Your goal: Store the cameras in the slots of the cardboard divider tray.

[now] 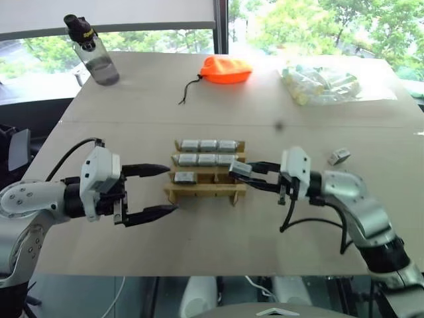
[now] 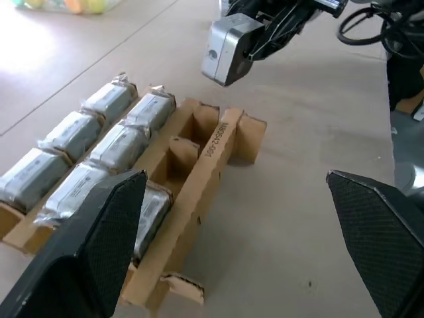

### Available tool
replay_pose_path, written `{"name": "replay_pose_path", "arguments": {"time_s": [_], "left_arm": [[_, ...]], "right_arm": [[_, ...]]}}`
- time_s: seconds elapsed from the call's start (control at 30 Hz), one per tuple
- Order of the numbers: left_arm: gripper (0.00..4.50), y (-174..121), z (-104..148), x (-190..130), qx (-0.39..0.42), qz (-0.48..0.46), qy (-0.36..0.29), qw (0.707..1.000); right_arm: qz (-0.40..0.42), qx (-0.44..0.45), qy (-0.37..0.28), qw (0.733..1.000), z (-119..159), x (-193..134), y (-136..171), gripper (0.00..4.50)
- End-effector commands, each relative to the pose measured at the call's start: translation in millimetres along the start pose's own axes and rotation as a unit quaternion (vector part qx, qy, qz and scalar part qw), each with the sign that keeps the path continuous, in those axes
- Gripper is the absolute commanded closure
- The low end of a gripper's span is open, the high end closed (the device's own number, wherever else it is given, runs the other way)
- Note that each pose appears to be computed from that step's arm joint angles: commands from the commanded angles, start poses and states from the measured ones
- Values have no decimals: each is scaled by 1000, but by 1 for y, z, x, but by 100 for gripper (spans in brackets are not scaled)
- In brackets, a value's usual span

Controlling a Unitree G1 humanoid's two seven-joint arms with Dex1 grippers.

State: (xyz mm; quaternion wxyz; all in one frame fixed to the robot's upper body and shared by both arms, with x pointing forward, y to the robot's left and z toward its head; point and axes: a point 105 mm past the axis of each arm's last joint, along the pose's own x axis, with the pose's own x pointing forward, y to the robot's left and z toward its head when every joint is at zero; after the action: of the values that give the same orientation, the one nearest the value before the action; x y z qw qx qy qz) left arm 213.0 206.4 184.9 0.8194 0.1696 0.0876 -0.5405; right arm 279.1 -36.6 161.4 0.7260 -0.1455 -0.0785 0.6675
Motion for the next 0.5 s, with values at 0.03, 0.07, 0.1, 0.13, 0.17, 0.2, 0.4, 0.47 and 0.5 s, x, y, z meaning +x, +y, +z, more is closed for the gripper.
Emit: {"name": "replay_pose_path", "arguments": {"time_s": [0.03, 0.07, 0.1, 0.13, 0.17, 0.2, 0.4, 0.47, 0.5], "left_arm": [[0, -6, 9, -9, 25, 18, 8, 999], [0, -8, 7, -12, 23, 25, 12, 999], [0, -9, 6, -14, 21, 30, 15, 999], [0, -10, 5, -16, 20, 37, 18, 999], [0, -11, 4, -19, 20, 43, 21, 999], [0, -11, 3, -20, 18, 48, 22, 998], [0, -13, 0, -26, 8, 67, 24, 997], [0, -10, -1, -27, 5, 79, 19, 997], [0, -9, -1, -28, 1, 85, 14, 996]], "right_arm": [[59, -20, -11, 998, 6, 11, -8, 381], [70, -24, -12, 997, 7, 17, -12, 381], [78, -28, -13, 997, 7, 21, -14, 381], [92, -24, -22, 995, 9, 25, -13, 381], [110, -8, -44, 993, 14, 30, -11, 381], [124, 9, -59, 991, 18, 33, -8, 381], [117, 13, -31, 993, 5, 53, -12, 381], [114, 14, -29, 993, 3, 56, -14, 381], [112, 17, -27, 993, 3, 57, -15, 381]]}}
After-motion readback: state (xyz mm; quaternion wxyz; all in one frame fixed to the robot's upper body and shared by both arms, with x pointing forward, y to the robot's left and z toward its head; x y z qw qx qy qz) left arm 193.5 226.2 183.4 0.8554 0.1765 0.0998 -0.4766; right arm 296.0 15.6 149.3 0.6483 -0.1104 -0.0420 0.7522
